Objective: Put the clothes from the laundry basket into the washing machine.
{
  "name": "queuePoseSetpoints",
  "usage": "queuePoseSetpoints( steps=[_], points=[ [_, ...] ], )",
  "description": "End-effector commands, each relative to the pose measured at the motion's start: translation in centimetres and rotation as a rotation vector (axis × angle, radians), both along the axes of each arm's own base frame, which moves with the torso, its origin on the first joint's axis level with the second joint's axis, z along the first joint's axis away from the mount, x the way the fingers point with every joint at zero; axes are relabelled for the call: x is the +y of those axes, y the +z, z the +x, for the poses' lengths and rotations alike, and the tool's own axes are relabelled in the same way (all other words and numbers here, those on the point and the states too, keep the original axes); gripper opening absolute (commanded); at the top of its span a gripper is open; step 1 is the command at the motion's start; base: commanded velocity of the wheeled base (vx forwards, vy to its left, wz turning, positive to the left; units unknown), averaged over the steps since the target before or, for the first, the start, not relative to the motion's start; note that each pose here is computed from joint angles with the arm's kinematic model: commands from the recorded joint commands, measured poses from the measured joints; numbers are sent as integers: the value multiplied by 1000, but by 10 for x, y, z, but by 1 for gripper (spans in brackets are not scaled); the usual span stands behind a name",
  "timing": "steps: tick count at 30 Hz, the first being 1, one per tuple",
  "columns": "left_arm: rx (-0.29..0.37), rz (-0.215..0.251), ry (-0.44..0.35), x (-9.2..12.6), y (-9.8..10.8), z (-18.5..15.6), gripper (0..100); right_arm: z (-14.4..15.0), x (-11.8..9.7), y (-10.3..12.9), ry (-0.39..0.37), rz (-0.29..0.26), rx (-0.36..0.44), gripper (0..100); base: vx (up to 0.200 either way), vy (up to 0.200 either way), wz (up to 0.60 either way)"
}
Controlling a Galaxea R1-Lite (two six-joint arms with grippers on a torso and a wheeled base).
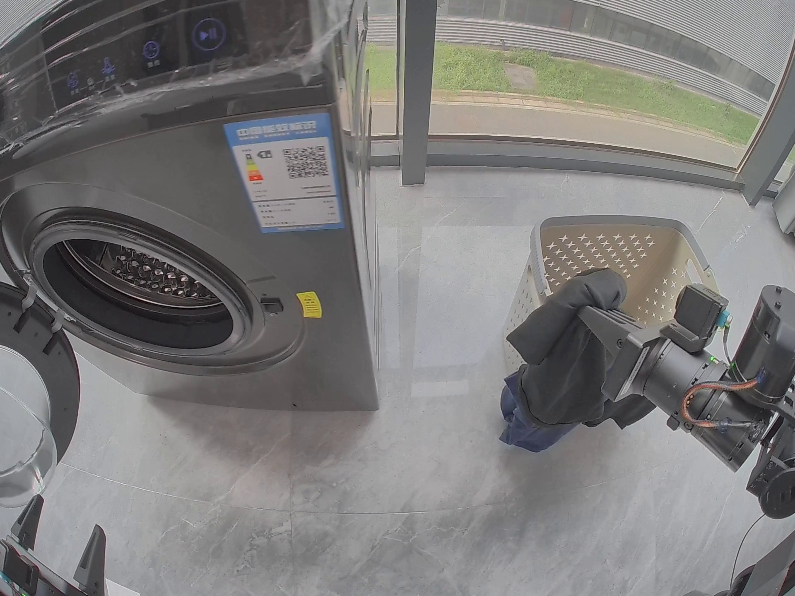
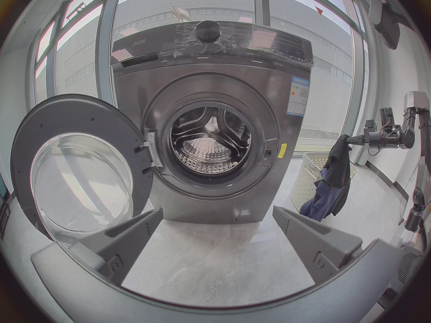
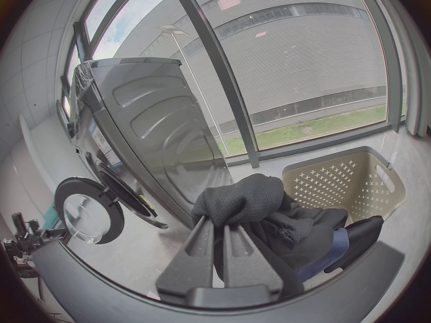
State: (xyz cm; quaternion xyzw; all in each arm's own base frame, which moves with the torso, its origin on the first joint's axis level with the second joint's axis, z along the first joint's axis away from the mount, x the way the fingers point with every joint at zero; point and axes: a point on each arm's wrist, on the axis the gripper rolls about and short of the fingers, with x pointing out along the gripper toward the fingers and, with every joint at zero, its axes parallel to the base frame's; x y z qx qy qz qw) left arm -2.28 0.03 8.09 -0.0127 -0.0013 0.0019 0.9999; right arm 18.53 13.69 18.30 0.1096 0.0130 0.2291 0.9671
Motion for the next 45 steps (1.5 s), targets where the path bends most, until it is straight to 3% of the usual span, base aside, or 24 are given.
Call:
queuePoseSetpoints(
  steps=[1, 7, 22, 34, 45],
  points=[
    [3, -1, -1, 0, -5, 0, 100, 0, 0, 0, 1, -1, 1, 0, 0, 0, 0],
    [3, 1, -1, 0, -5, 0, 100, 0, 0, 0, 1, 0, -1, 0, 0, 0, 0],
    [3, 1, -1, 0, -5, 0, 100, 0, 0, -2, 2, -5, 7, 0, -200, 0, 0],
    [3, 1, 1, 0, -5, 0, 100, 0, 0, -3, 4, -8, 10, 0, 0, 0, 0],
    [3, 1, -1, 0, -5, 0, 100, 0, 0, -3, 4, -10, 10, 0, 0, 200, 0]
  ],
)
